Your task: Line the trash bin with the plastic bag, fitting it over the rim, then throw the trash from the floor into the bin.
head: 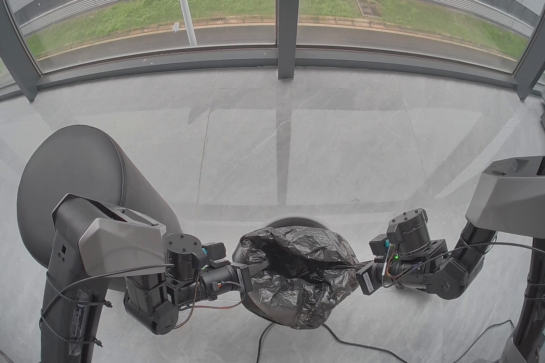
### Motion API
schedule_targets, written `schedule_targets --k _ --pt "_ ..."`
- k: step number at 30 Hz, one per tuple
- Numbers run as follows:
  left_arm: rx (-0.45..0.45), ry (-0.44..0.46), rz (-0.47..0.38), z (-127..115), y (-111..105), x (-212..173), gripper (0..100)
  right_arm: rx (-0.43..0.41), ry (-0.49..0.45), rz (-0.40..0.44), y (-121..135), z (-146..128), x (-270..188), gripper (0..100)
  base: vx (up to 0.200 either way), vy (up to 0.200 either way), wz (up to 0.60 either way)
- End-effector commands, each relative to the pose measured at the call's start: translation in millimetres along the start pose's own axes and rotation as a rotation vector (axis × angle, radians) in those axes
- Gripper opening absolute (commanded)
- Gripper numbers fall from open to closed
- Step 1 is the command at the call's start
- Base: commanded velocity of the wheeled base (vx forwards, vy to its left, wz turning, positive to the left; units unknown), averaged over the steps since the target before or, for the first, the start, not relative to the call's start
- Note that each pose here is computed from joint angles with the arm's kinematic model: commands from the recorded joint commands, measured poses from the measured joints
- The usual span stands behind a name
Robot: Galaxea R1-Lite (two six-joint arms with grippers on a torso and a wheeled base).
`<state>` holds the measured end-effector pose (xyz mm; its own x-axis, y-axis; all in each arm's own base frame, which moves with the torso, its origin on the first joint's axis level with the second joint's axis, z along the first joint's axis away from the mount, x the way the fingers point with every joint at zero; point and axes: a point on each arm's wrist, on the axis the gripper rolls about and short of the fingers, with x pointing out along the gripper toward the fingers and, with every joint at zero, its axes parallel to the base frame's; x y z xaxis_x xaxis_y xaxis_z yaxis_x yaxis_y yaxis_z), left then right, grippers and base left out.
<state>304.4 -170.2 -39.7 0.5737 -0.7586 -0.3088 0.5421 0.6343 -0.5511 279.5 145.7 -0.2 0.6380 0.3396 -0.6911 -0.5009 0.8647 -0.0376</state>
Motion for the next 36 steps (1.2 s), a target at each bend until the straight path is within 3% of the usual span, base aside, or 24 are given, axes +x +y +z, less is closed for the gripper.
schedule_targets --k 1,2,11,17,25,26,36 --pt "-0.005 -0.018 0.012 4.6 5.7 -1.6 0 -0.004 -0.038 0.032 1.8 8.1 -8.6 0 0.000 0.000 0.00" --pt "-0.005 -0.018 0.012 4.6 5.7 -1.6 0 -0.003 -0.038 0.040 1.5 7.7 -10.4 100 0.000 0.000 0.00" --pt "-0.004 -0.007 0.013 1.4 5.3 -1.6 0 -0.005 -0.037 0.034 0.0 2.7 -28.9 100 0.000 0.000 0.00" --pt "-0.002 -0.014 0.011 3.5 4.9 -1.7 0 -0.031 -0.087 0.025 1.5 12.8 -39.8 100 0.000 0.000 0.00" --pt "0.010 -0.029 -0.002 10.1 -3.1 -5.7 0 -0.060 -0.097 0.028 4.0 18.1 -31.0 100 0.000 0.000 0.00" --pt "0.008 -0.028 0.006 9.2 -2.9 -6.4 100 -0.060 -0.101 0.028 3.9 19.7 -29.9 100 0.000 0.000 0.00" --pt "-0.021 0.002 0.059 0.0 5.3 -15.4 100 -0.062 -0.103 0.031 5.3 19.4 -32.4 100 0.000 0.000 0.00"
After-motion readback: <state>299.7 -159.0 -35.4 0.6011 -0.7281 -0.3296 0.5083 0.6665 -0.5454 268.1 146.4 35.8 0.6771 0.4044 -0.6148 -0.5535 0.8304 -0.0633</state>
